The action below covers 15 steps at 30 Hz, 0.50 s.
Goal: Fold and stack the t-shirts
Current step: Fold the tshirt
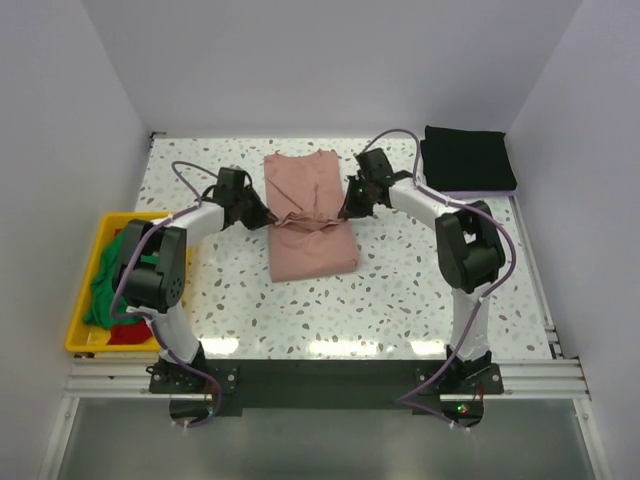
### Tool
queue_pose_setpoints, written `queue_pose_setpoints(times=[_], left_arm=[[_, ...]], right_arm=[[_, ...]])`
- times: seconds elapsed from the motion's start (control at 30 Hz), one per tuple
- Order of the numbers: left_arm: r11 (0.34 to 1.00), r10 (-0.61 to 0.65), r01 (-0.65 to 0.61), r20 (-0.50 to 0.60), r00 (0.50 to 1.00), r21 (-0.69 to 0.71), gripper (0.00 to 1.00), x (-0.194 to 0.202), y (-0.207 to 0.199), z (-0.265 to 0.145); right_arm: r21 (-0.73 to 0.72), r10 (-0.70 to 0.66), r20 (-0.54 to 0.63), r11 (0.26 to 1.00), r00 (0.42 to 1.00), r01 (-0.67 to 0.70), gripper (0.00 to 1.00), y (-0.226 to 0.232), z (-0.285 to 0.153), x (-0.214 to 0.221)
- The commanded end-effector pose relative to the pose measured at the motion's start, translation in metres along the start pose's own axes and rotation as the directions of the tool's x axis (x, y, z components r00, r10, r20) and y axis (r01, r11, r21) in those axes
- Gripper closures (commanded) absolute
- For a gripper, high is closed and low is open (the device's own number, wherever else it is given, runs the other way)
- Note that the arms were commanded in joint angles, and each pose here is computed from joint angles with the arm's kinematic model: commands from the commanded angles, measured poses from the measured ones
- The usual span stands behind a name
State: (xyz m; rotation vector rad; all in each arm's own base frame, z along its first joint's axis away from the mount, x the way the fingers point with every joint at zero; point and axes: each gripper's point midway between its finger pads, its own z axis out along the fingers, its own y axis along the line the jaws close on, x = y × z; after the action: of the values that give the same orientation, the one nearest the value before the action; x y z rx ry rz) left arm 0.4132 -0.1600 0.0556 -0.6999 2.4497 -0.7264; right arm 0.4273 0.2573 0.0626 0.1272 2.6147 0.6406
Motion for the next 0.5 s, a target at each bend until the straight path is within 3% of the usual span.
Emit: queue_pose_setpoints(times=[0.0,0.17,0.23,0.27,0.33,0.47], left_arm=[[0.996,0.034,-0.038,0.05,0.998,0.079,1.0,-0.025,-0.023,-0.001],[0.992,0.029,-0.038,0.077,0.997,0.119,0.8,-0.042,-0.028,-0.006],[0.991,0.032,-0.045,0.1,0.994,0.127,0.64,-0.05,-0.03,-0.013],[0.991,0.03,-0.044,0.112,0.993,0.127,0.6,-0.055,-0.027,-0.017],[0.989,0.039,-0.058,0.13,0.991,0.138,0.59,-0.06,-0.03,-0.027],[0.988,0.07,-0.084,0.107,0.992,0.132,0.62,-0.042,-0.028,-0.034]], right_arm=[[-0.055,-0.031,0.051,0.998,0.998,0.034,0.98,0.016,-0.004,-0.024],[-0.055,-0.013,0.07,0.998,0.997,0.016,0.71,0.006,-0.01,-0.04],[-0.061,-0.01,0.087,0.998,0.996,0.015,0.61,0.005,-0.017,-0.047],[-0.057,0.0,0.094,0.998,0.996,0.005,0.58,0.0,-0.021,-0.051],[-0.054,-0.009,0.113,0.998,0.994,0.015,0.53,-0.002,-0.031,-0.056],[-0.044,-0.029,0.123,0.998,0.992,0.035,0.53,0.0,-0.047,-0.046]])
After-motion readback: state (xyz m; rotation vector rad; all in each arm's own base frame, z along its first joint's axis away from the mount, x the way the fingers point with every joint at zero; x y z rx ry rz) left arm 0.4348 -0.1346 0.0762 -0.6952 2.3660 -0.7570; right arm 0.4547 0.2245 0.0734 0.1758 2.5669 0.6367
